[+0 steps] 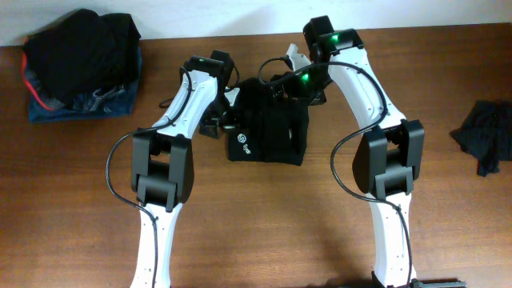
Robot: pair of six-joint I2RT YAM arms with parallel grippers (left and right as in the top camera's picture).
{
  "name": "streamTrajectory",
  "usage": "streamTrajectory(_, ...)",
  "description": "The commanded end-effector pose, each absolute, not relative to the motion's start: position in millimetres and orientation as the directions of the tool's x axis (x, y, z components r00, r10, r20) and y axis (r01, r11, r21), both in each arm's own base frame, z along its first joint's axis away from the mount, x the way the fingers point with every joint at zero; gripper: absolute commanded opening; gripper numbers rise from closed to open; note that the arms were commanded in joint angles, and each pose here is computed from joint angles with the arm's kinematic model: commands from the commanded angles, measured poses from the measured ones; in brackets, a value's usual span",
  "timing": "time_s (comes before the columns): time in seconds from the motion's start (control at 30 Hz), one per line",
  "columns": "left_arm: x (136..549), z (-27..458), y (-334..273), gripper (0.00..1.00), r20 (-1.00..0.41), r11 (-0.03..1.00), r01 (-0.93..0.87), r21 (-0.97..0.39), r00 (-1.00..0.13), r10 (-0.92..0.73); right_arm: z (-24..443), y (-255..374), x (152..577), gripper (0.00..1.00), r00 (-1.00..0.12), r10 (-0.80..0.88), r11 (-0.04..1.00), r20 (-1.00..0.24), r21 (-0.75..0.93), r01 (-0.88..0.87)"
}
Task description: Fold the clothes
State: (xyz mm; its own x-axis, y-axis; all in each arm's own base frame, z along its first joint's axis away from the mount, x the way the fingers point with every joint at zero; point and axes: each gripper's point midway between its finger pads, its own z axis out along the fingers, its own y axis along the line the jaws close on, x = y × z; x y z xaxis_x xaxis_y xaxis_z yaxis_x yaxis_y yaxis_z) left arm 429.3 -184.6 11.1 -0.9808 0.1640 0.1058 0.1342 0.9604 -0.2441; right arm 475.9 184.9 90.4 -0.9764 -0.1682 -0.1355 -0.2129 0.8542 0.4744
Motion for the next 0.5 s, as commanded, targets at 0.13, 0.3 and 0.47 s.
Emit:
streamTrajectory(0.13, 416, -2, -179, 0.93, 0.165, 0.962, 0.132, -0.241, -0.971, 0.174, 70, 150, 467, 0.99, -0.981, -0.175, 0.940, -0.083, 0.283, -0.192)
streamTrajectory(0.3, 415, -2, -179, 0.93, 0.165, 0.959, 0.145, -0.243, -0.968, 0.188, 63, 120, 467, 1.00, -0.982, -0.178, 0.972, -0.059, 0.145, -0.185)
streamTrajectory(0.47, 415, -2, -179, 0.93, 0.165, 0.959, 0.145, -0.242, -0.968, 0.188, 63, 107, 467, 0.98, -0.974, -0.220, 0.964, -0.058, 0.138, -0.226)
